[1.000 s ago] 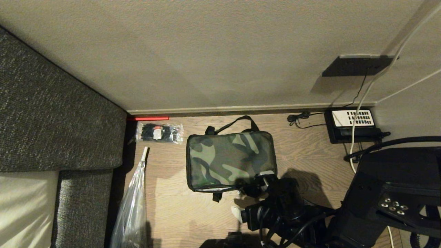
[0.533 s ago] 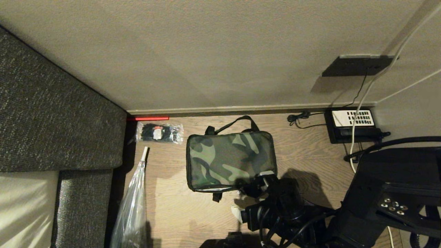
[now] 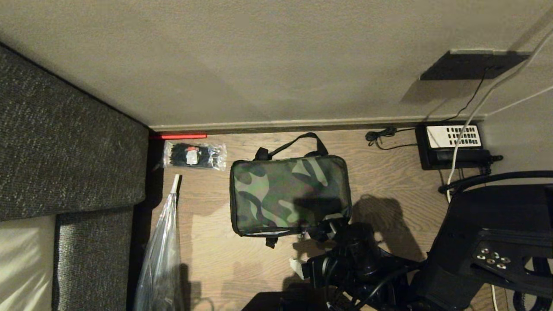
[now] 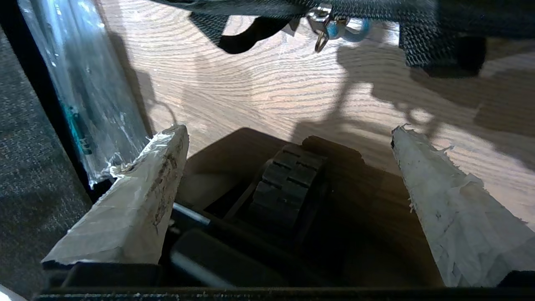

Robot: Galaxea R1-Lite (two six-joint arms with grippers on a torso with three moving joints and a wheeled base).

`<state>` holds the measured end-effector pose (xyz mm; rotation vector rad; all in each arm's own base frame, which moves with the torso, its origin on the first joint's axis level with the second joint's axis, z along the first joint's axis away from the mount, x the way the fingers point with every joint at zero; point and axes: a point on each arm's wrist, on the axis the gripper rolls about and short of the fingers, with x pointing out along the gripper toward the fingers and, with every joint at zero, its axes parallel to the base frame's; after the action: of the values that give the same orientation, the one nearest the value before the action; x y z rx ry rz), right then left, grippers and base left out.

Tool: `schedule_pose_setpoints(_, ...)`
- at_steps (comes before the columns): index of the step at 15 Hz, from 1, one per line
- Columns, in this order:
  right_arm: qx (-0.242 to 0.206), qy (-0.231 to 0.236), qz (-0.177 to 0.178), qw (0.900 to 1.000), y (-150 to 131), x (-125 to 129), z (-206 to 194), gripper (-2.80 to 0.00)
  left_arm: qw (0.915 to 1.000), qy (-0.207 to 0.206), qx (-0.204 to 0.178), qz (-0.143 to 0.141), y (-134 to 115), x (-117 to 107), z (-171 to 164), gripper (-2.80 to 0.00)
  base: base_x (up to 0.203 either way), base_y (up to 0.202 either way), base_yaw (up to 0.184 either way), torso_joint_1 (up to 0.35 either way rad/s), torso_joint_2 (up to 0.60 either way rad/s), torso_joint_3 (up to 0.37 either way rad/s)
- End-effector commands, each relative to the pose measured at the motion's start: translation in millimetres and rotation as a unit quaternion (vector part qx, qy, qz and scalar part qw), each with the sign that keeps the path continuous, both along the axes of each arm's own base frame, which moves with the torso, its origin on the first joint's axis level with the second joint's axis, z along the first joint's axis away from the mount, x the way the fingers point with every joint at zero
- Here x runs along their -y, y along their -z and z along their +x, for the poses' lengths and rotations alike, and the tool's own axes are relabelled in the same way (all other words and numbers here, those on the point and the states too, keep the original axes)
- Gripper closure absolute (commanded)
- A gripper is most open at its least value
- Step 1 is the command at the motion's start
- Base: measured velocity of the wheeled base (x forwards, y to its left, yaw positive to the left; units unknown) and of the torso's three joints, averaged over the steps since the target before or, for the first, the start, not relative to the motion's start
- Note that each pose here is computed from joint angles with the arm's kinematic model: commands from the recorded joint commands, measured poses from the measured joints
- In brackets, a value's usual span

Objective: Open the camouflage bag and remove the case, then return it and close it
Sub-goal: Open the top of the storage box

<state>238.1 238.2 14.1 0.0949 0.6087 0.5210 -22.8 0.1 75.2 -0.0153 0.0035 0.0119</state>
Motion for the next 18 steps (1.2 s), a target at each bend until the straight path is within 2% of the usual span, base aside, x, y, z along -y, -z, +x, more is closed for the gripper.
schedule_pose_setpoints(1, 0.006, -0.002, 0.002, 1.000, -1.9, -1.0, 0.8, -2.80, 1.0000, 0.000, 0.000, 0.000, 0.9, 0.0, 0.1, 0.00, 0.000, 0.000, 0.000, 0.007, 0.01, -0.212)
schedule_pose_setpoints(9, 0.028, -0.005, 0.015, 0.999, -7.5, -3.0, 2.8, -2.80, 1.0000, 0.000, -0.001, 0.002, 0.9, 0.0, 0.1, 0.00, 0.000, 0.000, 0.000, 0.001, 0.00, -0.064)
schedule_pose_setpoints(18, 0.045, -0.010, -0.001, 0.999, 3.5, -5.1, 6.0, -2.80, 1.0000, 0.000, -0.001, 0.002, 0.9, 0.0, 0.1, 0.00, 0.000, 0.000, 0.000, 0.000, 0.00, 0.000)
